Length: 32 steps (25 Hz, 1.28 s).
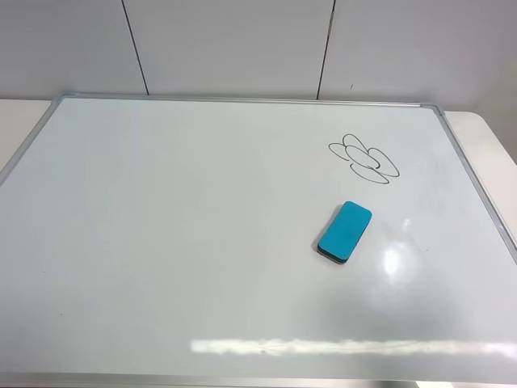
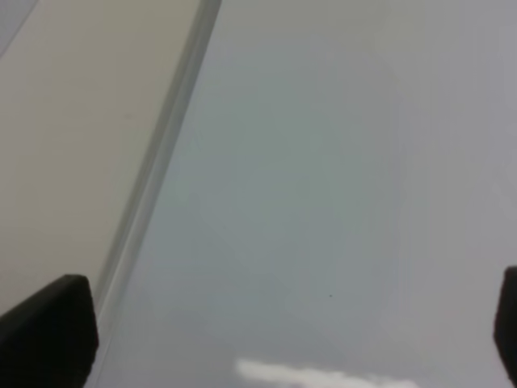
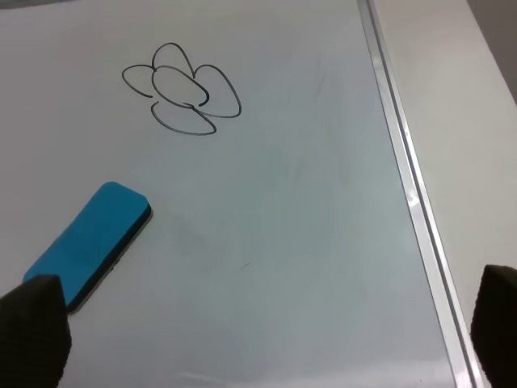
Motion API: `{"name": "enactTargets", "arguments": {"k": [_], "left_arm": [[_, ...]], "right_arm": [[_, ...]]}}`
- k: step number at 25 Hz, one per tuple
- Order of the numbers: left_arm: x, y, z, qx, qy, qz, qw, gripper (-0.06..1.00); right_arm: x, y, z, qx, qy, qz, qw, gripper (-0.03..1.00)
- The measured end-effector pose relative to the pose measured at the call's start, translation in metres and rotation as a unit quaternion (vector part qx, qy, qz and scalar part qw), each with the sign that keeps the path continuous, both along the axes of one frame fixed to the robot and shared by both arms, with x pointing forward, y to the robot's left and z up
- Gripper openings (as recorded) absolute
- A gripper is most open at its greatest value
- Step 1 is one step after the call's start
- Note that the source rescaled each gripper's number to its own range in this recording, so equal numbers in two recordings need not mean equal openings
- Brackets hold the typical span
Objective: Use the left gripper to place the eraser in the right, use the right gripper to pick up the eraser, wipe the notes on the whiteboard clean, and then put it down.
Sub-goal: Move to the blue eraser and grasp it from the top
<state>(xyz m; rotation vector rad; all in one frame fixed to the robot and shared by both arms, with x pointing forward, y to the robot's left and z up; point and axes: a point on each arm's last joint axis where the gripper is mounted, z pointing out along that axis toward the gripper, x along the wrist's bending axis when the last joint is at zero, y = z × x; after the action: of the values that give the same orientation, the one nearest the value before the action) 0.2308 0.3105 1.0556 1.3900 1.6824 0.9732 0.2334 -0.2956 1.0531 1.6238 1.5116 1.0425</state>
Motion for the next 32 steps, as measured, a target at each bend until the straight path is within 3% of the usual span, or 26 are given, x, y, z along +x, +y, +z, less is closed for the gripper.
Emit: {"name": "enactTargets", "arguments": {"k": [5,9,14,19,24,32], "left_arm": [[0.000,0.000,0.000,0.000,0.000,0.000,1.000,1.00],[0.000,0.000,0.000,0.000,0.000,0.000,1.000,1.00],[0.000,0.000,0.000,0.000,0.000,0.000,1.000,1.00],[0.000,0.000,0.000,0.000,0.000,0.000,1.000,1.00],[0.000,0.000,0.000,0.000,0.000,0.000,1.000,1.00],[0.000,0.000,0.000,0.000,0.000,0.000,1.000,1.00]], "right_arm": [[0.003,0.000,0.000,0.014,0.009,-0.007,1.000,1.00],[0.024,0.000,0.003,0.043,0.104,-0.028,0.993,1.00],[0.066,0.002,0.009,0.085,0.236,-0.063,0.966,1.00],[0.113,0.008,0.010,0.157,0.327,-0.107,0.926,1.00],[0.153,0.008,-0.001,0.200,0.338,-0.161,0.906,1.00],[0.188,0.009,-0.014,0.252,0.306,-0.195,0.897,1.00]]}}
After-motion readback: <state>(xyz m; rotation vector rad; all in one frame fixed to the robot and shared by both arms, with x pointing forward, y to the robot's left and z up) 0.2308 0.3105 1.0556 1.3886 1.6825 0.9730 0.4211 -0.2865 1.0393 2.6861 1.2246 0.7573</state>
